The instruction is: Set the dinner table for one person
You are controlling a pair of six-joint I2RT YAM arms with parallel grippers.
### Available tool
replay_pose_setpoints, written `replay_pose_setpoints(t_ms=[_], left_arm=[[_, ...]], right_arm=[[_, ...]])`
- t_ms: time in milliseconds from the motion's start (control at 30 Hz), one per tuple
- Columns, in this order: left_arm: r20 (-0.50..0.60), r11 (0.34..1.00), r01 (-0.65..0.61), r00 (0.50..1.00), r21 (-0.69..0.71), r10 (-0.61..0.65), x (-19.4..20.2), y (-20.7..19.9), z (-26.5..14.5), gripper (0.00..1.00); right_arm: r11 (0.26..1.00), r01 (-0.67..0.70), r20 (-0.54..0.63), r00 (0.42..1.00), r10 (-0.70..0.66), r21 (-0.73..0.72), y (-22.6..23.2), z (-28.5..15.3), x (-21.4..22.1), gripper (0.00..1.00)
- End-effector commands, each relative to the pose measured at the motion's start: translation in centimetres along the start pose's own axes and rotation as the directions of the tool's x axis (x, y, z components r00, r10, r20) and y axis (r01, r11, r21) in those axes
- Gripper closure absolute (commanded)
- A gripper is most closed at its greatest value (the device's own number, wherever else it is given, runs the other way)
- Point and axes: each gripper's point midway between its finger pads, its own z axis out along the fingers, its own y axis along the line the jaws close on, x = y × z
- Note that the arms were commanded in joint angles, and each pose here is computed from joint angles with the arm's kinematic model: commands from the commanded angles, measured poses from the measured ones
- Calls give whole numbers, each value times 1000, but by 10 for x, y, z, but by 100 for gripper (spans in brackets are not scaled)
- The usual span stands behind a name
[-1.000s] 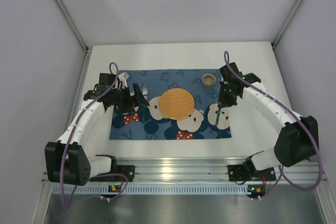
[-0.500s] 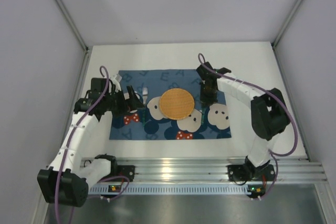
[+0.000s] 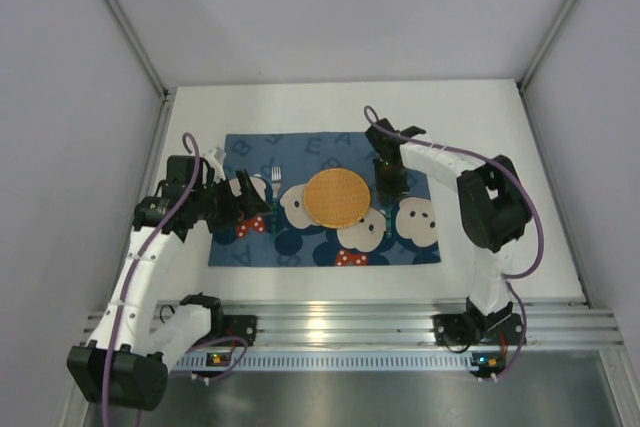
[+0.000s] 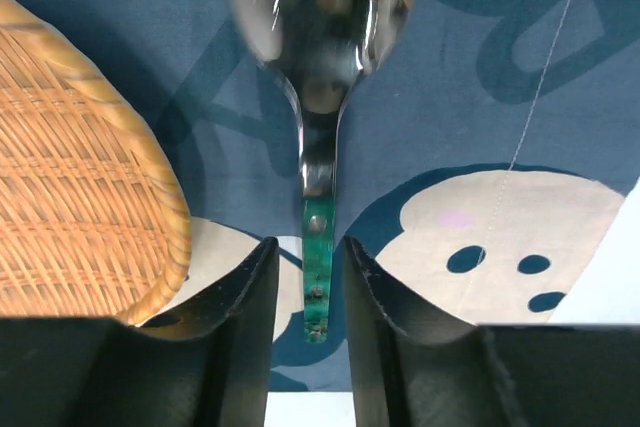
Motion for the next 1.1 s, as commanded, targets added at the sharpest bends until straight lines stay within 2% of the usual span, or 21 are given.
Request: replay_pose_setpoints(t_ms=[0,100,200,367,433,467,533,600,667,700,733,800,833,867,900,933,967,1000,1033,1067], left_arm=[[30,1000,-2,1000,17,1,-6,-7,-6,2],[33,1000,-4,999,11,4,-8,-4,-1,2],[27,1000,3,1000,14,-4,-9,-2,5,2],[53,1000,-18,998,-10,18,-22,-1,8,2],[71,999,-32,997,-15,33,-31,-3,8,2],[89,999,-33,995,-36,36,-41,-3,8,2],[97,996,-25,995,-84,33,-56,-1,8,2],[169,992,-43,984,-120,63,-85,-11,-10,2],[245,988,-69,964,-140,102,-116,-26,-29,2],[299,977,-59,947,-204,119,-133,-20,-39,2],[341,970,-56,930,-236,136,-145,-21,-49,2],[493,946,-20,850,-323,186,-182,-21,-84,2],[568,937,-29,789,-348,235,-193,-23,-106,1],[583,919,-21,768,-393,267,-192,-8,-100,2],[695,923,-32,648,-384,311,-217,-16,-113,2],[702,870,-11,586,-494,406,-221,6,-119,2],[682,836,-8,574,-549,453,-198,38,-97,1],[696,821,5,533,-571,482,-193,52,-91,2],[776,829,10,359,-559,519,-204,41,-113,1],[736,817,-48,407,-574,541,-178,67,-69,2]], right_arm=[[998,48,44,998,-50,27,2,-11,-10,66],[997,57,61,996,-60,42,-1,-16,-13,58],[997,63,75,995,-66,42,-2,-26,-14,56],[998,54,164,985,-50,-18,0,-75,-17,48],[995,74,235,970,-56,-69,5,-105,-18,39],[991,98,251,965,-73,-90,8,-115,-16,36],[972,167,326,939,-107,-163,21,-145,-13,21],[941,255,356,920,-165,-223,32,-160,-4,11],[910,320,406,893,-196,-264,38,-183,5,7],[900,341,434,878,-201,-273,39,-193,7,6],[874,385,520,833,-191,-296,43,-222,10,1],[851,430,621,766,-168,-301,42,-250,16,0],[822,462,730,678,-85,-333,41,-288,14,0],[844,422,764,644,-22,-331,31,-297,10,0],[866,381,763,646,2,-325,22,-278,14,0],[872,346,798,598,79,-345,8,-290,19,0],[892,236,806,556,202,-386,-5,-289,10,0],[912,166,780,588,213,-374,-15,-244,21,0],[908,135,795,545,267,-398,-29,-249,26,0],[904,156,802,538,259,-397,-31,-246,32,0]])
